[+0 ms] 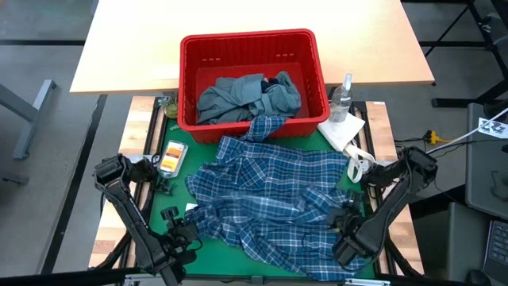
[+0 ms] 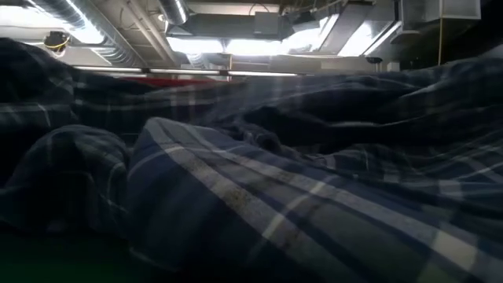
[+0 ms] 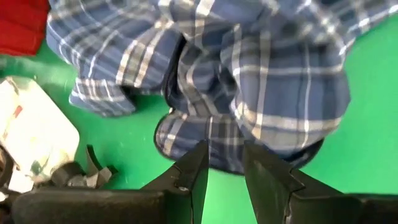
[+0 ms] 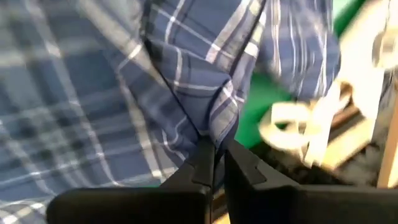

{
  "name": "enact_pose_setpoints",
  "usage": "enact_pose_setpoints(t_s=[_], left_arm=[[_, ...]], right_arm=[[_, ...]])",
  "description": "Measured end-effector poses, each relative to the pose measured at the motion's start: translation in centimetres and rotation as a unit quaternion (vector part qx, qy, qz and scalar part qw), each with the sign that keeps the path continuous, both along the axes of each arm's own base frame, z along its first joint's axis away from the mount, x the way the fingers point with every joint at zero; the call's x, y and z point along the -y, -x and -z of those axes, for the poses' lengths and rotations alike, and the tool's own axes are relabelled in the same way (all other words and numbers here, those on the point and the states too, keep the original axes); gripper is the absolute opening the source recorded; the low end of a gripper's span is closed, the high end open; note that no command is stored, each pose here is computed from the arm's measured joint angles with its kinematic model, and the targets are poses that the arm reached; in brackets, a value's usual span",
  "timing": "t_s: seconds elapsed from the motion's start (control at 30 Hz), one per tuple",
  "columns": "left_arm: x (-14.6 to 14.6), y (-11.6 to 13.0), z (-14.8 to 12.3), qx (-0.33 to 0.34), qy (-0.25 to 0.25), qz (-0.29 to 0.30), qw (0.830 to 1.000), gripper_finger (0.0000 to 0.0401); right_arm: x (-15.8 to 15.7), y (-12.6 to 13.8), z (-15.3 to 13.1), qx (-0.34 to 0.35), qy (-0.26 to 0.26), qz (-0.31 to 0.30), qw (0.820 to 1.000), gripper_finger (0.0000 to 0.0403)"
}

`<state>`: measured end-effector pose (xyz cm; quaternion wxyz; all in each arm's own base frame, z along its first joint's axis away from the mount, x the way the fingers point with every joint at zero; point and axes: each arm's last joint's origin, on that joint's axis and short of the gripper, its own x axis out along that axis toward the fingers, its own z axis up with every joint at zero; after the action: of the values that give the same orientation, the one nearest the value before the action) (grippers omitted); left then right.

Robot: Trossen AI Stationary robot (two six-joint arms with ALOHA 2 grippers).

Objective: Fold Laundry from Bin
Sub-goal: Fold the blue shirt

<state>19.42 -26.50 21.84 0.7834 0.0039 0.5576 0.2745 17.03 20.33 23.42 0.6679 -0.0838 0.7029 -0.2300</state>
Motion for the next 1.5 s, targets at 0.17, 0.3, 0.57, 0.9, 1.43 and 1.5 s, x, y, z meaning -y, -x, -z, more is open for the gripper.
enact_pose_setpoints(t_s=[0.17,0.3,0.57,0.9,1.43,1.5], left_arm=[[0.0,-0.3,-0.1,0.038,-0.016,0.011,0.999,0.0096],[-0.1,-0.4,-0.1,0.045,-0.021,0.011,0.999,0.0096],[0.0,-0.8,0.0,0.038,0.005,-0.003,0.999,0.011],[0.1,-1.7,0.3,0.023,0.065,-0.038,0.997,0.0189],[1.9,-0.9,-2.0,0.07,0.09,-0.041,0.993,0.0194],[2.2,-0.7,-2.0,0.093,0.087,-0.031,0.991,0.0194]], right_arm=[[0.5,0.8,1.3,-0.031,0.012,0.022,0.999,0.0016],[0.5,0.9,1.5,-0.035,0.014,0.022,0.999,0.0016],[0.4,0.8,1.6,-0.029,0.004,0.02,0.999,0.002],[0.3,0.9,1.6,-0.052,-0.014,0.033,0.998,0.0142],[-0.4,0.8,0.2,-0.086,-0.059,0.013,0.994,0.019],[-0.5,0.6,-0.1,-0.083,-0.064,0.012,0.994,0.019]])
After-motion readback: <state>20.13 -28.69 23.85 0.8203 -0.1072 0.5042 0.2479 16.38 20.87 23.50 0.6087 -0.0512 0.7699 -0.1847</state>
